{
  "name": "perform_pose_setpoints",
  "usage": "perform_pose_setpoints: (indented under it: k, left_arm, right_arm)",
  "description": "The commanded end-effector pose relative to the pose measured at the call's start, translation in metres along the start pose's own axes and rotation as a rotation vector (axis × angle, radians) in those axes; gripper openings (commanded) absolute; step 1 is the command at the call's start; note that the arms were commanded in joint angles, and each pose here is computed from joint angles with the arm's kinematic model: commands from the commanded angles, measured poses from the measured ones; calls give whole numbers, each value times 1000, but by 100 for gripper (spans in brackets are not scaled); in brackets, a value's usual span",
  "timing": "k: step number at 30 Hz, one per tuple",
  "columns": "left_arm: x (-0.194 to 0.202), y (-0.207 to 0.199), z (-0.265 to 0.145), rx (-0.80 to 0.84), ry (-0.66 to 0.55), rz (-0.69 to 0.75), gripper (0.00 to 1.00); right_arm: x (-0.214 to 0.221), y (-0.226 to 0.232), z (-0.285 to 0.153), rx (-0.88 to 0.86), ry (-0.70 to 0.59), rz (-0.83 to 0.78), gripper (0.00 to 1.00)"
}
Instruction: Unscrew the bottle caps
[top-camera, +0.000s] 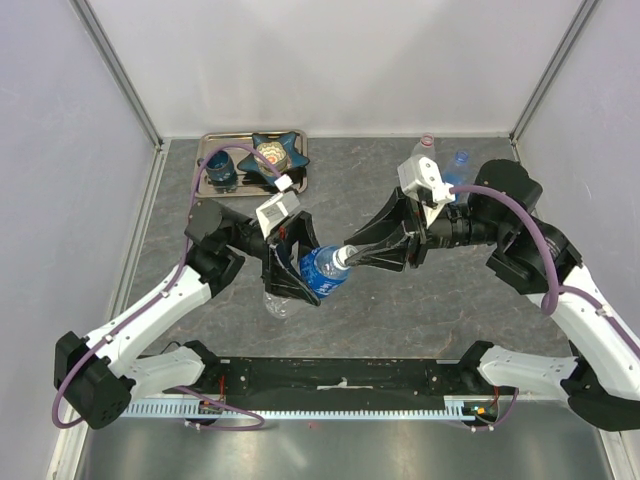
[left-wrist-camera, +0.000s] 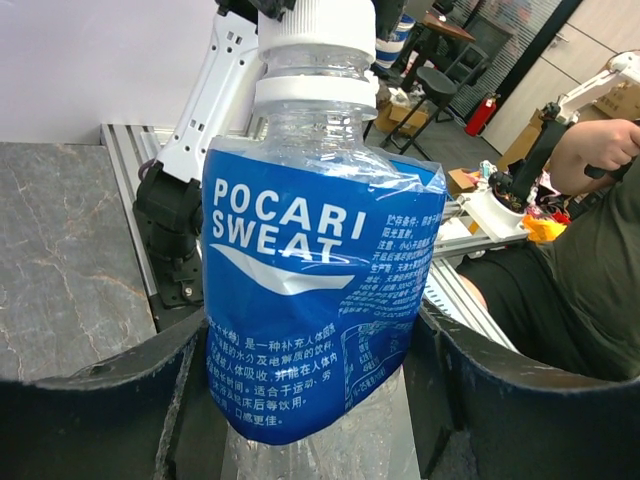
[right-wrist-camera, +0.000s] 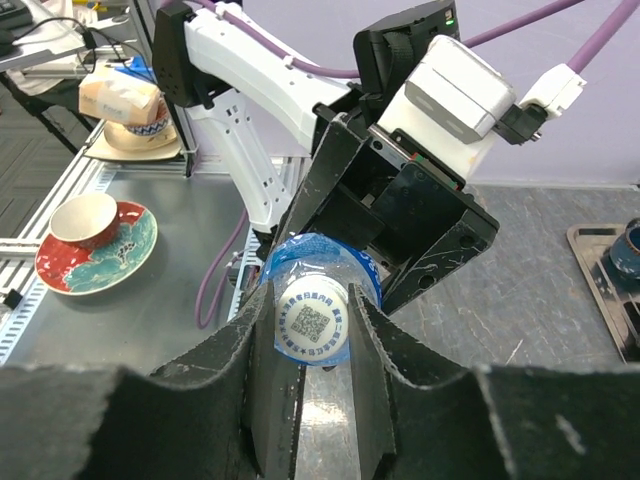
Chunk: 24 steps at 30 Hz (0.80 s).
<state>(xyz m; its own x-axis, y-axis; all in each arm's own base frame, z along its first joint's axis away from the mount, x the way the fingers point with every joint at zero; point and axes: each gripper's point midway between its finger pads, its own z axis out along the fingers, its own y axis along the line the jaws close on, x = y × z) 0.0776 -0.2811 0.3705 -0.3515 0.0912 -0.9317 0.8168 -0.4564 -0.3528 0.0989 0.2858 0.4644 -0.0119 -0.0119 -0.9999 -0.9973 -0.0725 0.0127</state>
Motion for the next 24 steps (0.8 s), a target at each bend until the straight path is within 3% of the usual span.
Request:
perform_pose_setpoints:
  k: [1,6,11,16,18,21,24]
  left_arm:
    - [-24,-1,-5,-59,-46,151,19]
    - [-25,5,-5,-85,-54,156,19]
    - [-26,9,-5,-101,-59,161,19]
    - [-28,12,-5,-118,-65,160,19]
    - [-28,19,-6,-151,-70,156,19]
    - [-32,48,-11,-332,-116,170,19]
    - [-46,78,-21,-589,-185,272,19]
  right_arm:
    - [-21,28,-22,-10,-39,4,6]
    - [-31,12,-23,95,-71,19,44]
    - [-45,-10,-24,223,-118,60,73]
    - [-54,-29,-23,311,-156,88,84]
    - [-59,-49,-29,428,-203,132,86]
    - [-64,-84,-39,619,-287,252,86]
    - [-56,-108,-42,738,-327,385,86]
